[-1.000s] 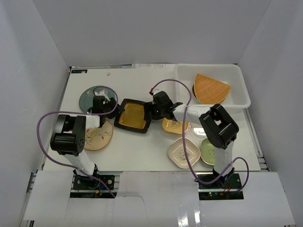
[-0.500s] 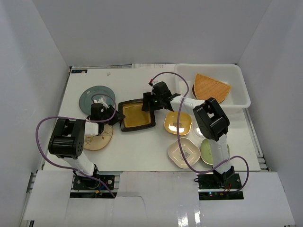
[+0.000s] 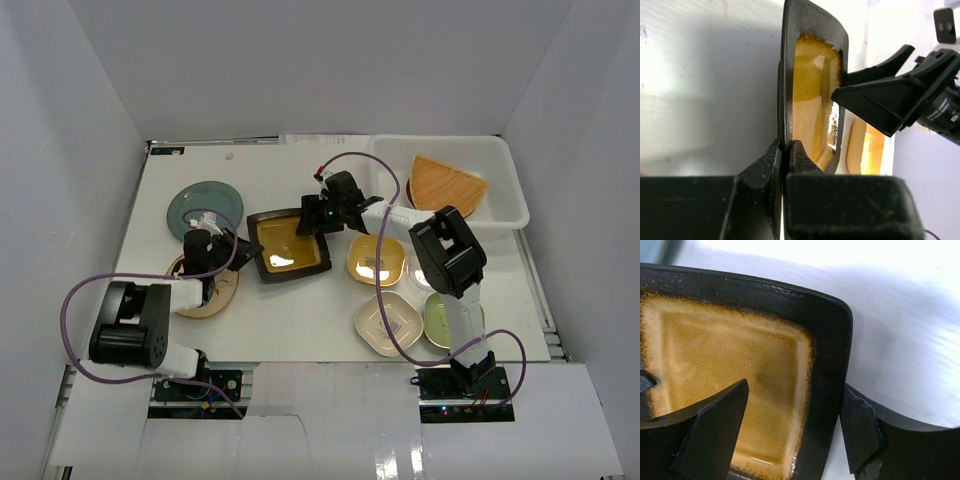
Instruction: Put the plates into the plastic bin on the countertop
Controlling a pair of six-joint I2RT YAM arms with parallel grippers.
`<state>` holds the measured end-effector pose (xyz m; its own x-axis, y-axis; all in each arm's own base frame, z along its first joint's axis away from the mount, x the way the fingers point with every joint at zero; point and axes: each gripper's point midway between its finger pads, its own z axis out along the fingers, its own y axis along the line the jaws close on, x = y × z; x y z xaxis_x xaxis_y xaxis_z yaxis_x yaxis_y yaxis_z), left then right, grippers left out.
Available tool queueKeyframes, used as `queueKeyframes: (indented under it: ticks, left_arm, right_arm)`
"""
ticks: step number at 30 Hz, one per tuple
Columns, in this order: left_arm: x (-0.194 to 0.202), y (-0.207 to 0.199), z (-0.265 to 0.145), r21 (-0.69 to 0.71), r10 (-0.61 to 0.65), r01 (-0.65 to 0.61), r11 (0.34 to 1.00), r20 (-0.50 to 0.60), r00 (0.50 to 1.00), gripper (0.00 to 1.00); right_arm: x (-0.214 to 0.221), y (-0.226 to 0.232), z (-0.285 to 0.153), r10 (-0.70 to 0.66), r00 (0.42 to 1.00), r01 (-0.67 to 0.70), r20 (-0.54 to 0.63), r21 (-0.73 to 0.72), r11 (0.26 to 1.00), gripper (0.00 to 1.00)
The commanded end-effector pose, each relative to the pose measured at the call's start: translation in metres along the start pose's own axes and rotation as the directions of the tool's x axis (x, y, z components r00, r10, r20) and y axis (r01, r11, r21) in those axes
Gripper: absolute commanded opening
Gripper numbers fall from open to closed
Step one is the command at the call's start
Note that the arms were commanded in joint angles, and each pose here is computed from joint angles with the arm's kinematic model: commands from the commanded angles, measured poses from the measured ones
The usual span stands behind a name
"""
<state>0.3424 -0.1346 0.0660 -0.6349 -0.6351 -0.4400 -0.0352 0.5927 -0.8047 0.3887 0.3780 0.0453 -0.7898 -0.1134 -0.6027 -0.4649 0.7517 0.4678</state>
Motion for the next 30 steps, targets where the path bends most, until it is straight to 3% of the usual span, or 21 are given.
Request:
queueKeyframes:
  ticks: [1, 10, 18, 20, 23, 24, 25, 27, 30]
  left_arm:
    - [-0.004, -0.042, -0.02, 0.121, 0.04, -0.044, 0.992, 0.037, 0.999, 0.0]
    - [-0.041, -0.105, -0.068, 0.245, 0.034, -0.085, 0.966, 0.202, 0.979, 0.0]
    - [-0.071, -0.175, -0.113, 0.369, 0.053, -0.162, 0.915, 0.287, 0.956, 0.0]
    - [-0.073, -0.186, -0.118, 0.403, 0.047, -0.166, 0.9, 0.288, 0.956, 0.0]
    - [-0.07, -0.2, -0.12, 0.467, 0.028, -0.142, 0.873, 0.243, 0.97, 0.0]
    - [-0.066, -0.203, -0.121, 0.489, 0.028, -0.135, 0.862, 0.22, 0.975, 0.0]
    - [-0.066, -0.206, -0.121, 0.506, 0.012, -0.116, 0.855, 0.204, 0.979, 0.0]
    - [-0.067, -0.208, -0.118, 0.513, 0.01, -0.106, 0.852, 0.186, 0.982, 0.0]
    - [-0.067, -0.21, -0.113, 0.494, 0.033, -0.103, 0.864, 0.149, 0.988, 0.02]
  right_arm:
    - [-0.046, 0.084, -0.039, -0.07, 0.991, 0.095, 0.115, -0.229, 0.969, 0.77]
    - [-0.068, 0.11, -0.087, -0.085, 0.977, 0.138, 0.197, -0.27, 0.953, 0.98]
    - [-0.069, 0.118, -0.127, -0.087, 0.966, 0.162, 0.242, -0.308, 0.938, 0.98]
    - [-0.06, 0.125, -0.14, -0.083, 0.968, 0.167, 0.237, -0.359, 0.918, 0.91]
    - [-0.051, 0.134, -0.16, -0.064, 0.966, 0.168, 0.249, -0.422, 0.891, 0.68]
    - [-0.055, 0.137, -0.174, -0.054, 0.959, 0.177, 0.28, -0.433, 0.884, 0.58]
    - [-0.052, 0.137, -0.179, -0.028, 0.957, 0.16, 0.287, -0.446, 0.88, 0.4]
    - [-0.058, 0.138, -0.198, -0.008, 0.945, 0.164, 0.328, -0.452, 0.877, 0.22]
    - [-0.07, 0.134, -0.223, 0.036, 0.923, 0.152, 0.384, -0.448, 0.881, 0.1]
